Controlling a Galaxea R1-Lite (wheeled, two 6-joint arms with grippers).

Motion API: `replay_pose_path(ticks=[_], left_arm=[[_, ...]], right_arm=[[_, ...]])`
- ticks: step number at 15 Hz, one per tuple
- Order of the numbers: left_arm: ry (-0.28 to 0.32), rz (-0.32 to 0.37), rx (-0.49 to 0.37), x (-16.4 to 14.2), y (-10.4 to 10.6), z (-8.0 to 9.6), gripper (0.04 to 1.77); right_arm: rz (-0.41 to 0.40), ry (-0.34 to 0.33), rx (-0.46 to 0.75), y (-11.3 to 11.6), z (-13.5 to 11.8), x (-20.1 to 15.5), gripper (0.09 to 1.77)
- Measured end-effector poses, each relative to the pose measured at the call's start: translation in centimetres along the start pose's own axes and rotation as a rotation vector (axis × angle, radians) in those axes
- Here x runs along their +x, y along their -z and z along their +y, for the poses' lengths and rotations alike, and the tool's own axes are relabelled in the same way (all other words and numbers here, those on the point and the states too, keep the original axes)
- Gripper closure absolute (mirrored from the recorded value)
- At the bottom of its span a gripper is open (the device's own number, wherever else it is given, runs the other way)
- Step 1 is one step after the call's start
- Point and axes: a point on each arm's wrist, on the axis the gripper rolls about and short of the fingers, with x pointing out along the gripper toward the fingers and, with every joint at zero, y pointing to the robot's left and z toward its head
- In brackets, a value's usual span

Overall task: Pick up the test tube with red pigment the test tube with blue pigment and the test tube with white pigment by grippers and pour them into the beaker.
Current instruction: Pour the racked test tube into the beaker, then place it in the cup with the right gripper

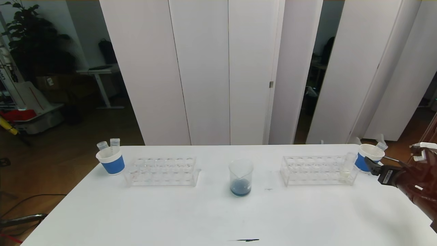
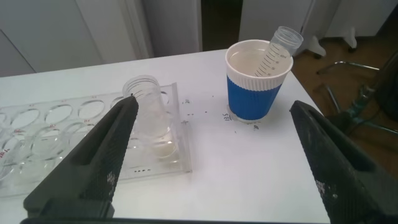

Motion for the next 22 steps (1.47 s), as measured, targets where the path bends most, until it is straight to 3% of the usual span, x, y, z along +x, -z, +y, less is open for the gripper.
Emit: replay_pose_path(ticks=[4, 8, 12, 22], left_arm=[[0.000, 0.000, 0.000, 0.0, 0.0, 0.0, 0.06], [0.000, 0.000, 0.000, 0.0, 0.0, 0.0, 0.06], [0.000, 0.000, 0.000, 0.0, 0.0, 0.0, 0.06], [0.000, 0.000, 0.000, 0.0, 0.0, 0.0, 0.06]], right_arm=[[0.013, -0.025, -0.020, 1.0, 0.6, 1.9, 0.11], [0.027, -0.081, -0.036, 1.7, 2.8, 2.7, 0.11], [0.006, -0.082, -0.046, 1.7, 4.1, 3.6, 0.11], [0.014, -0.068, -0.080, 3.3, 3.9, 6.0, 0.11]])
